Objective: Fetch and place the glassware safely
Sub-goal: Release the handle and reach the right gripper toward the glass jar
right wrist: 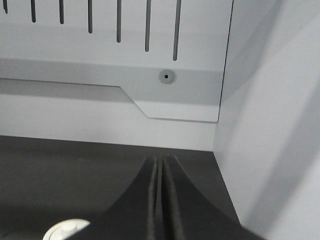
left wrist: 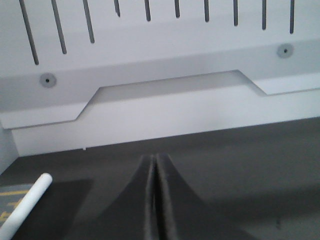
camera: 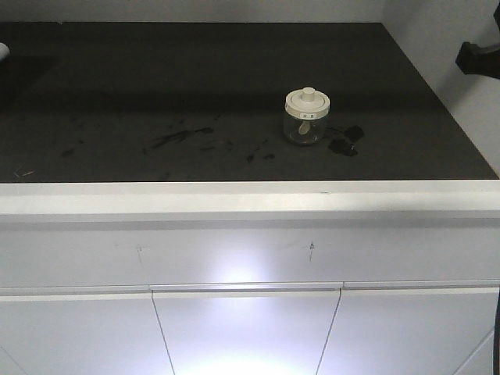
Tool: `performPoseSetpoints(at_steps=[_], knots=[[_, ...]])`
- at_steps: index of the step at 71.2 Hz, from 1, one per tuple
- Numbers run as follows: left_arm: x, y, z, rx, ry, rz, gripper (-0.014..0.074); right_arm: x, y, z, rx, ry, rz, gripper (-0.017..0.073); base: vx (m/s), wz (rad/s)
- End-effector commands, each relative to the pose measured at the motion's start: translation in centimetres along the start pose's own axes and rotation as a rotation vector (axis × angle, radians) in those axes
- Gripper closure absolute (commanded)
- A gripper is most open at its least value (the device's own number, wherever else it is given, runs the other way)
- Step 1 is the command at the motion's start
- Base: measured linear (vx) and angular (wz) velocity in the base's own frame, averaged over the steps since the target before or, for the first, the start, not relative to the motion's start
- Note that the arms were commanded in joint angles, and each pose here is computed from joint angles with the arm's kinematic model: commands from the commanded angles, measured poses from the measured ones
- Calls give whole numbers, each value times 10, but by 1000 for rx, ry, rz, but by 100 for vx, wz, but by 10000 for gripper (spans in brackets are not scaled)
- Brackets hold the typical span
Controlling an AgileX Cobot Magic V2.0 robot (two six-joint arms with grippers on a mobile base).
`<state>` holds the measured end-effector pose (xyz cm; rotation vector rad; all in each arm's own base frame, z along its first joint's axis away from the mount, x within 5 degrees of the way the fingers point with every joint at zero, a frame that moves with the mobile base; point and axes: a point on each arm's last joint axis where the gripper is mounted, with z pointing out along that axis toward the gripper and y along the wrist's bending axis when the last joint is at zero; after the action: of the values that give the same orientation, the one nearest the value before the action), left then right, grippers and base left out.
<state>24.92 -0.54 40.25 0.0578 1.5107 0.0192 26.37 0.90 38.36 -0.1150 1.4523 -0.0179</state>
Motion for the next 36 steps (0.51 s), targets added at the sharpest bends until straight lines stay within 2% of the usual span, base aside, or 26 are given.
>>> performPoseSetpoints(at_steps=[1,19,29,36], knots=[[-18,-1,-24,5,-122,-2,601,-15,1,-18,-5,-122,1,560,0,0],[14,-3,-78,6,-109,2,601,25,6,-49,-15,-35,10,560,0,0],[42,-5,-108,15,-86,61,601,43,9,-66,-19,-7,17,560,0,0],[59,-6,-128,14,-79,65,601,53,11,-79,-26,-27,20,560,0,0]])
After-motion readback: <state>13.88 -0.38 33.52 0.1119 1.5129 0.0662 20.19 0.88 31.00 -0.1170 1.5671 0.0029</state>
